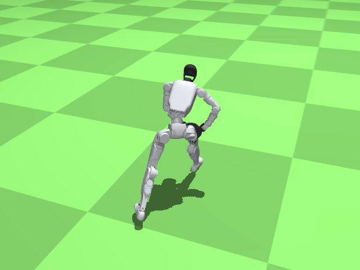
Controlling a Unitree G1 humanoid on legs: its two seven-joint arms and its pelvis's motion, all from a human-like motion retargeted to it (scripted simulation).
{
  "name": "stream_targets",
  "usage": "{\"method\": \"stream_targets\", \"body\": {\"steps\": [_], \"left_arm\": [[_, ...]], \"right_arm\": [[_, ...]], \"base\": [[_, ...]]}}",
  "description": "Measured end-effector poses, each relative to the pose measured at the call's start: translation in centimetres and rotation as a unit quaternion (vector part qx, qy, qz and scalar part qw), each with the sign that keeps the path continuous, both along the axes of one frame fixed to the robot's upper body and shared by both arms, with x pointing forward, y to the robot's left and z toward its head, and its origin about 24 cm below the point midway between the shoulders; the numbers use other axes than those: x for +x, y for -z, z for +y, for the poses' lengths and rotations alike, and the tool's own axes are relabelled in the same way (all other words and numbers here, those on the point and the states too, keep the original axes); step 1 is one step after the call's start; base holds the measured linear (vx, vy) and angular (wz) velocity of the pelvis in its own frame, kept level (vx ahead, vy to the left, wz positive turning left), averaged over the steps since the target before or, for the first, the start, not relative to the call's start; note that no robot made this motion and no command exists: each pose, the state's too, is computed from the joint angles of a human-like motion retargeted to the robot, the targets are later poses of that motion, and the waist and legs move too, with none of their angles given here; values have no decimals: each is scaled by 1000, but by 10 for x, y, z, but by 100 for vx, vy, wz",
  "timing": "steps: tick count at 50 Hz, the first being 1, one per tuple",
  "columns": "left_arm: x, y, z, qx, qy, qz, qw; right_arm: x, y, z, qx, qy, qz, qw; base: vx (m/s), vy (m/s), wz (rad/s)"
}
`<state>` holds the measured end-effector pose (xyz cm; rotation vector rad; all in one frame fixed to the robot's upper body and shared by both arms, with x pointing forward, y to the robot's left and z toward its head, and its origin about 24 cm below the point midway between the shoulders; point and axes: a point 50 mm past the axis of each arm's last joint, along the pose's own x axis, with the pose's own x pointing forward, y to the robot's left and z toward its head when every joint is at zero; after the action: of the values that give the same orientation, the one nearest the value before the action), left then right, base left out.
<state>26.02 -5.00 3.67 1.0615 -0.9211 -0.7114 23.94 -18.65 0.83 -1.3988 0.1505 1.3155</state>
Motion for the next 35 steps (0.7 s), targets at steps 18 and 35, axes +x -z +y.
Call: {"method": "stream_targets", "body": {"steps": [18,35], "left_arm": [[-12,-29,7,-219,-65,13,974],[24,26,92,110,-99,123,981]], "right_arm": [[-2,-49,13,0,-64,-22,998],[6,77,34,5,241,154,958]], "base": [[13,6,-19],[28,-32,-75]]}}
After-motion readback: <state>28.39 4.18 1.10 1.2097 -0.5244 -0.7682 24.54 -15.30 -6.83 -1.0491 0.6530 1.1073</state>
